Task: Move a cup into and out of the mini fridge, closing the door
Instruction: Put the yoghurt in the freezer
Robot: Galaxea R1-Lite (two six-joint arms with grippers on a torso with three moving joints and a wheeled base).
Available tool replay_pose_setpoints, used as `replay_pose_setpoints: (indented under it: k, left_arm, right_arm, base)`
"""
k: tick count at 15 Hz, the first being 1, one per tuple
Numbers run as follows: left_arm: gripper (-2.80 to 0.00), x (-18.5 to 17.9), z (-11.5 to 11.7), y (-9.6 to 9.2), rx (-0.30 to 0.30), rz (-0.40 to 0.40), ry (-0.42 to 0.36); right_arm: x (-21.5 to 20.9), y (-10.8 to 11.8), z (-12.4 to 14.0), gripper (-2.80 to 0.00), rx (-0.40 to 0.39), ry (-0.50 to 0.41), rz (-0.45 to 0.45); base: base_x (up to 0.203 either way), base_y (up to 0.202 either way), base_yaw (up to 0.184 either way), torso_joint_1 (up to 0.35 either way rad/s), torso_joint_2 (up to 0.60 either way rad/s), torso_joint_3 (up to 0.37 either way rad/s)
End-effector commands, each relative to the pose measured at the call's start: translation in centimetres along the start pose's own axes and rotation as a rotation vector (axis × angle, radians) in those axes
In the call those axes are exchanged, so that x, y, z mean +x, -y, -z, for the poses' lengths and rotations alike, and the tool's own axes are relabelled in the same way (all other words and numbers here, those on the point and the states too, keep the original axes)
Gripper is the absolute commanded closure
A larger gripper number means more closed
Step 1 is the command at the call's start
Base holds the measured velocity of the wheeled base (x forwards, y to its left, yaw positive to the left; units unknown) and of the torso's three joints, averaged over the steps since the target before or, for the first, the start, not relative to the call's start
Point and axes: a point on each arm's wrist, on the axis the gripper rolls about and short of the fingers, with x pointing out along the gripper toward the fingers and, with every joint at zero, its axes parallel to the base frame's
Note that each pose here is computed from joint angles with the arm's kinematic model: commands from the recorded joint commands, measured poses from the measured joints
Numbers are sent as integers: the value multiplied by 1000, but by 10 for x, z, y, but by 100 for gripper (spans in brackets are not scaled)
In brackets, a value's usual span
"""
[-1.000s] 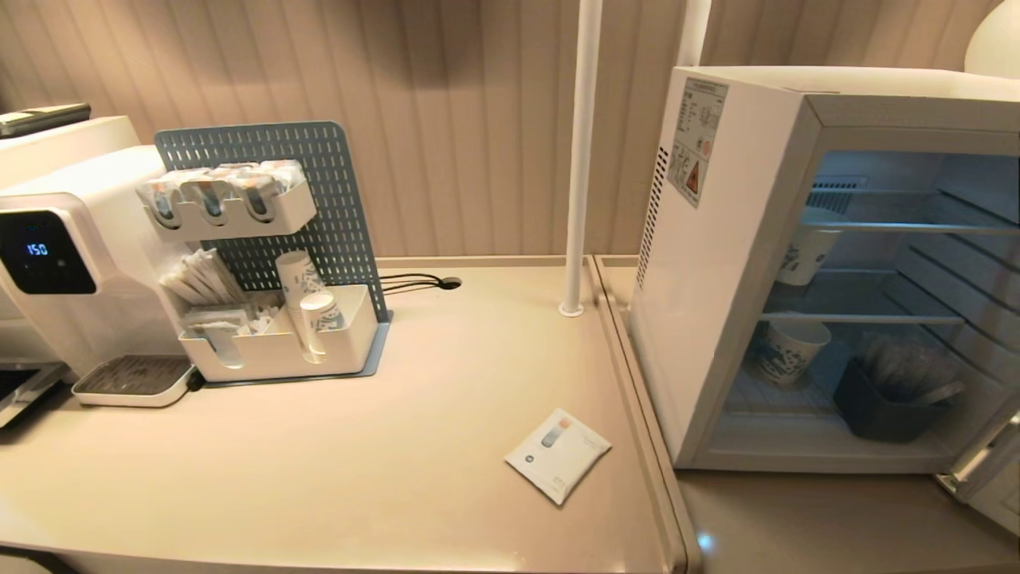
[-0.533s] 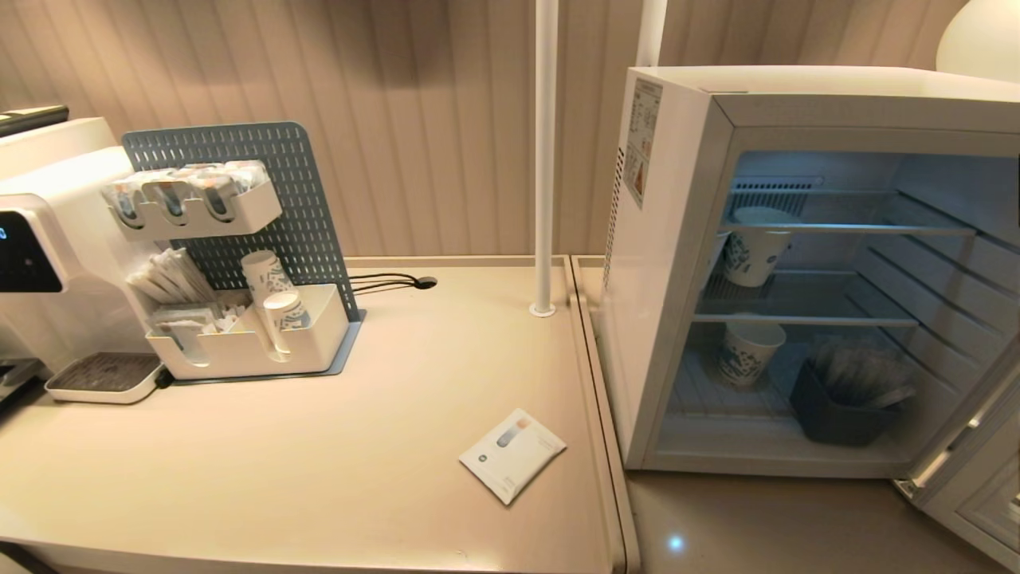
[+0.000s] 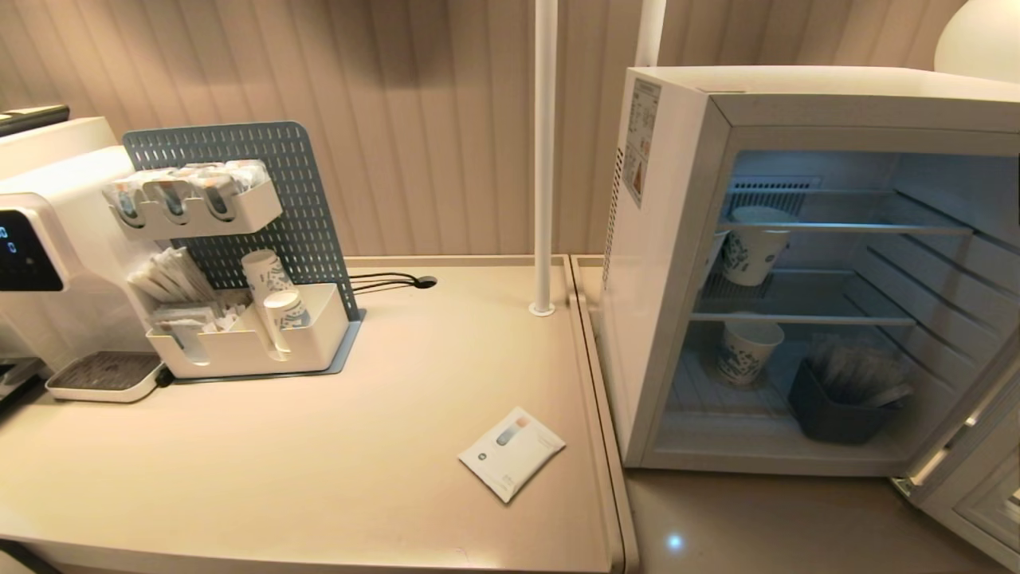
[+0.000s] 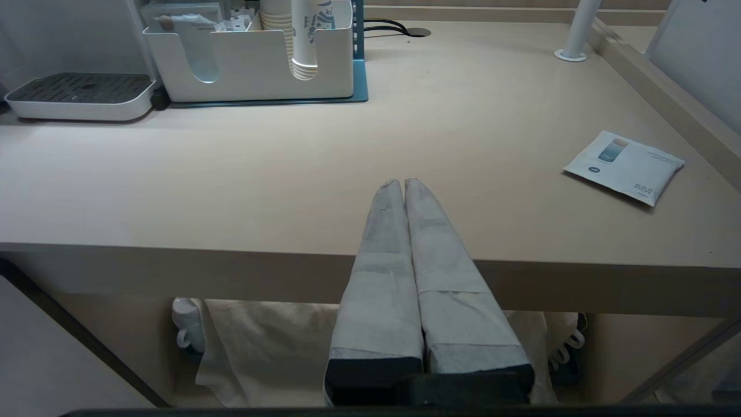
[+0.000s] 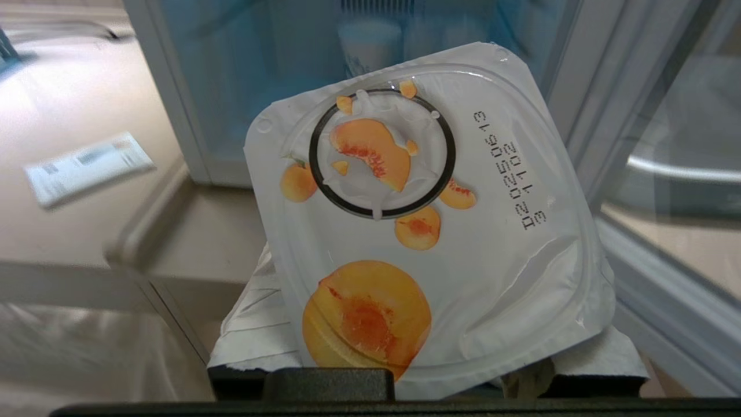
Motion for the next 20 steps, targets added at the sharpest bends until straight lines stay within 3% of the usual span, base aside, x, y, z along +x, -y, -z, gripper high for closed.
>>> replay_pose_setpoints:
  k: [1, 7, 11, 15, 18, 20]
  left_arm:
    - [0, 0, 0, 0, 0, 0, 0]
    - [0, 0, 0, 0, 0, 0, 0]
    - [0, 0, 0, 0, 0, -1, 0]
    - [0, 0, 0, 0, -2, -1, -3]
    - [0, 0, 0, 0, -2, -1, -2]
    - [0, 0, 0, 0, -2, -2, -1]
  right_arm:
    - [3, 1, -23, 0, 23, -27, -20]
    - [86, 0, -53, 0, 134, -413, -234]
    - [168, -5, -32, 0, 141, -595, -331]
    - [239, -20, 14, 0, 119, -617, -400]
    - [280, -37, 46, 0, 76, -572, -380]
    - [304, -53, 53, 0, 50, -515, -374]
  base:
    - [0, 0, 0, 0, 0, 0]
    - [0, 0, 0, 0, 0, 0]
    - [0, 0, 0, 0, 0, 0]
    - [0, 0, 0, 0, 0, 0]
    - [0, 0, 0, 0, 0, 0]
    - [0, 0, 0, 0, 0, 0]
